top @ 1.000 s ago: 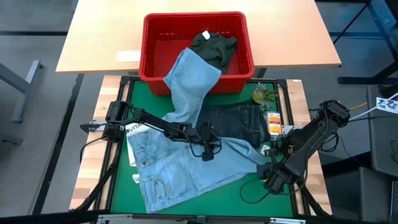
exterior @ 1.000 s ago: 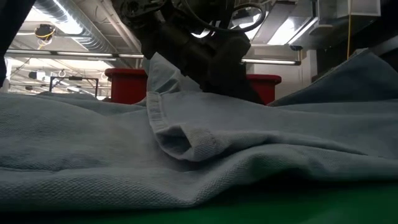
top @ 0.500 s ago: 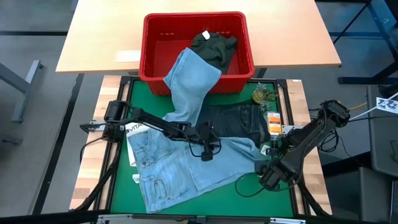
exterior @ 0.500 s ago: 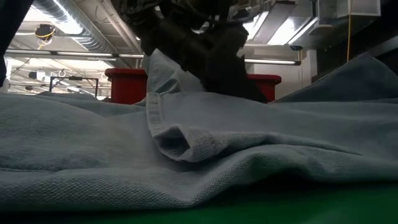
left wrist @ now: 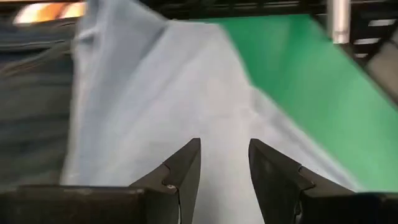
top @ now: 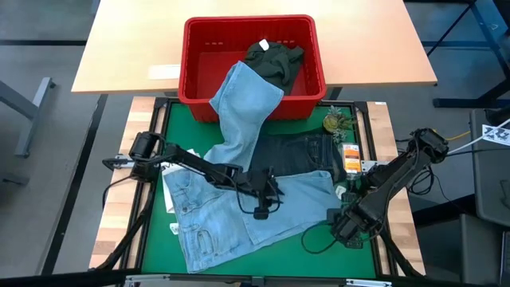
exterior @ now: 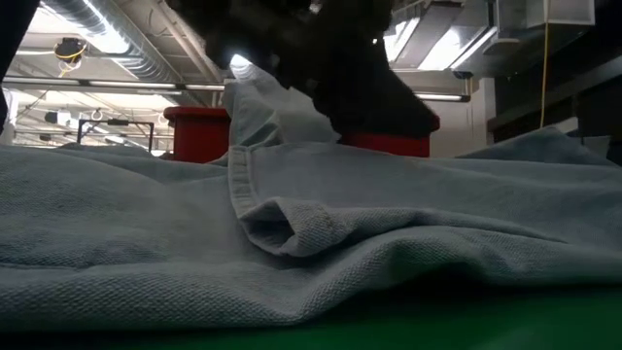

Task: Fold Laundry from Bin
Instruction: Fold the light blue jeans

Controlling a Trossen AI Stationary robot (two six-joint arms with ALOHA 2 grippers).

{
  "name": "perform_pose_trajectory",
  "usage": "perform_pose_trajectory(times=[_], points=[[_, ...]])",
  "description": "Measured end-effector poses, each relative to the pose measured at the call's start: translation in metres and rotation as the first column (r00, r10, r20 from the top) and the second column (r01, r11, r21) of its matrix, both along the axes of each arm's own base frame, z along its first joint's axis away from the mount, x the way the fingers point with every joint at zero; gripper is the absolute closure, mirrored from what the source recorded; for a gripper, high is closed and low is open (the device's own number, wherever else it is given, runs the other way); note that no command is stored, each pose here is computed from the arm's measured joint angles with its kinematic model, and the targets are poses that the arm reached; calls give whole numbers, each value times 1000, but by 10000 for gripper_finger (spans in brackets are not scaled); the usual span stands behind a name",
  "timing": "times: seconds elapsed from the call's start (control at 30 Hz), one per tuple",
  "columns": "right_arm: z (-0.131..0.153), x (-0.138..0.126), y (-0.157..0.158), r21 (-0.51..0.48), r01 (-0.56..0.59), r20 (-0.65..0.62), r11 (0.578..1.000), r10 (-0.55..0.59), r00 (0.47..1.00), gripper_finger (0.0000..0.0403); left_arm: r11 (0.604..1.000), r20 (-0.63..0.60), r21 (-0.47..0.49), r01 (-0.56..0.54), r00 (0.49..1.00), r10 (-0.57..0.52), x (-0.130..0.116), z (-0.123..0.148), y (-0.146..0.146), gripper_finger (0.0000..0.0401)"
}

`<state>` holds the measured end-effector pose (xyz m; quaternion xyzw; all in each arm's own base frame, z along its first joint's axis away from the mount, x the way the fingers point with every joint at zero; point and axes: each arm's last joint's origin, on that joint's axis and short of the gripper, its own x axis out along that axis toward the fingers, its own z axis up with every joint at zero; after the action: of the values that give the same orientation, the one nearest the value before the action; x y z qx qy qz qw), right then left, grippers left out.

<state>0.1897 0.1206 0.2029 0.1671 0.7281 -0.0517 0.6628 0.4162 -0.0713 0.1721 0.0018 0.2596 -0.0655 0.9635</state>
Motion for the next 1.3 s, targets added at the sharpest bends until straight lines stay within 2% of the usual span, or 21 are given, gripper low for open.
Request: perform_pose_trajectory(times=[0.17, 0.3, 0.4, 0.5, 0.6, 0.77, 0.87, 1.03, 1.3], points=[[24, 7, 2, -57, -64, 61, 996, 67, 996, 221, 999, -27, 1, 53, 998, -53, -5, -2, -20, 270], [49, 11, -2, -213, -66, 125, 975, 94, 988, 221, 997, -32, 1, 81, 996, -81, -8, -2, -31, 271], [64, 13, -6, -360, -61, 180, 931, 134, 975, 221, 997, -35, 13, 81, 996, -81, -10, -3, -38, 271], [77, 14, -11, -508, -44, 226, 860, 183, 957, 221, 997, -52, 31, 74, 996, -72, -13, -4, -45, 271], [80, 16, -23, -598, -1, 231, 801, 174, 957, 221, 997, -78, 18, 78, 994, -76, -16, -6, -51, 271], [80, 24, -54, -621, -9, 138, 784, 121, 983, 221, 995, -110, 23, 93, 990, -90, -20, -9, -57, 271], [79, 29, -73, -576, -47, 82, 816, 115, 990, 221, 995, -121, 26, 97, 988, -93, -21, -10, -58, 271], [77, 33, -99, -405, -106, 8, 908, 119, 993, 221, 996, -138, 8, 84, 987, -82, -23, -11, -59, 271], [76, 39, -113, -343, -201, 29, 917, 224, 974, 221, 996, -202, 20, 84, 976, -79, -28, -25, -70, 271]])
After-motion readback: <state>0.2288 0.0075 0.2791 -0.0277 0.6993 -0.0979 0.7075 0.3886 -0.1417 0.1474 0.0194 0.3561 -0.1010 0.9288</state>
